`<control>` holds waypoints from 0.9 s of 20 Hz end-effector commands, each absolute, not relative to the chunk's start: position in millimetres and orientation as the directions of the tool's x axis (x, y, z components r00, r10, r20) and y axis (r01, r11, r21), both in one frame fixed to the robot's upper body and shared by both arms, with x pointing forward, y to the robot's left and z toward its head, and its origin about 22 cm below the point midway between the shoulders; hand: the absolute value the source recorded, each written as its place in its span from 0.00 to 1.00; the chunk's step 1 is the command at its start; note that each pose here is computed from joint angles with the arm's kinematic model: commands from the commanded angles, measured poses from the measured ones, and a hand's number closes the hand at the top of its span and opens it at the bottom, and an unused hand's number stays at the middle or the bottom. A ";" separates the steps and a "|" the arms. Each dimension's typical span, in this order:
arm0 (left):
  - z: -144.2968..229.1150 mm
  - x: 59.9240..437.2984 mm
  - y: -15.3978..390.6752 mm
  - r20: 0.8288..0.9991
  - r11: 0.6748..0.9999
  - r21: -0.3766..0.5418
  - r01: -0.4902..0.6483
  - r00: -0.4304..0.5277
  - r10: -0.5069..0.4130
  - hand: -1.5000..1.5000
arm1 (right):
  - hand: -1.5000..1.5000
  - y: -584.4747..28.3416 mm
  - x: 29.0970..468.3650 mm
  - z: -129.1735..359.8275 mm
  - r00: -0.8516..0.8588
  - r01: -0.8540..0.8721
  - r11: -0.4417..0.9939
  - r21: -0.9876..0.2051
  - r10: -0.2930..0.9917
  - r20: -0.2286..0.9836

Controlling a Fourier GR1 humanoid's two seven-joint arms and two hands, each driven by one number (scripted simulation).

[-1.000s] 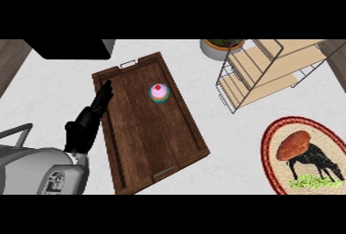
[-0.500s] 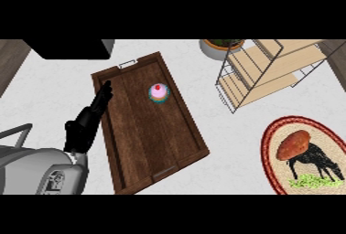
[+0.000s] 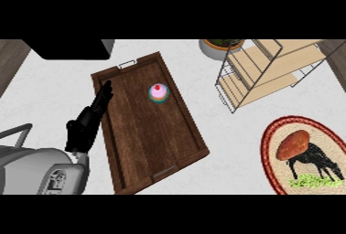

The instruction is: Pick the croissant from the placemat and place it in the tiered shelf

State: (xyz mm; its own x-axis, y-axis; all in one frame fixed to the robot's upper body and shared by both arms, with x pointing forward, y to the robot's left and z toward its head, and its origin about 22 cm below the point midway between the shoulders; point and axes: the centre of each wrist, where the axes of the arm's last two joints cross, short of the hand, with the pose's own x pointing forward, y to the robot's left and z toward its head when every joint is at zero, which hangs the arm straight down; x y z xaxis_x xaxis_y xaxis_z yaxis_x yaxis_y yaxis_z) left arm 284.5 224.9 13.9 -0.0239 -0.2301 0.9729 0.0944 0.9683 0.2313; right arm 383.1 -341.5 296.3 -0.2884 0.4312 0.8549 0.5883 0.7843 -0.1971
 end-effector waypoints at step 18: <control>17.9 274.1 211.9 0.975 0.971 0.221 0.092 -0.034 -0.219 0.50 | 0.00 -575.1 226.9 342.5 -0.013 0.668 0.701 -0.251 0.348 0.937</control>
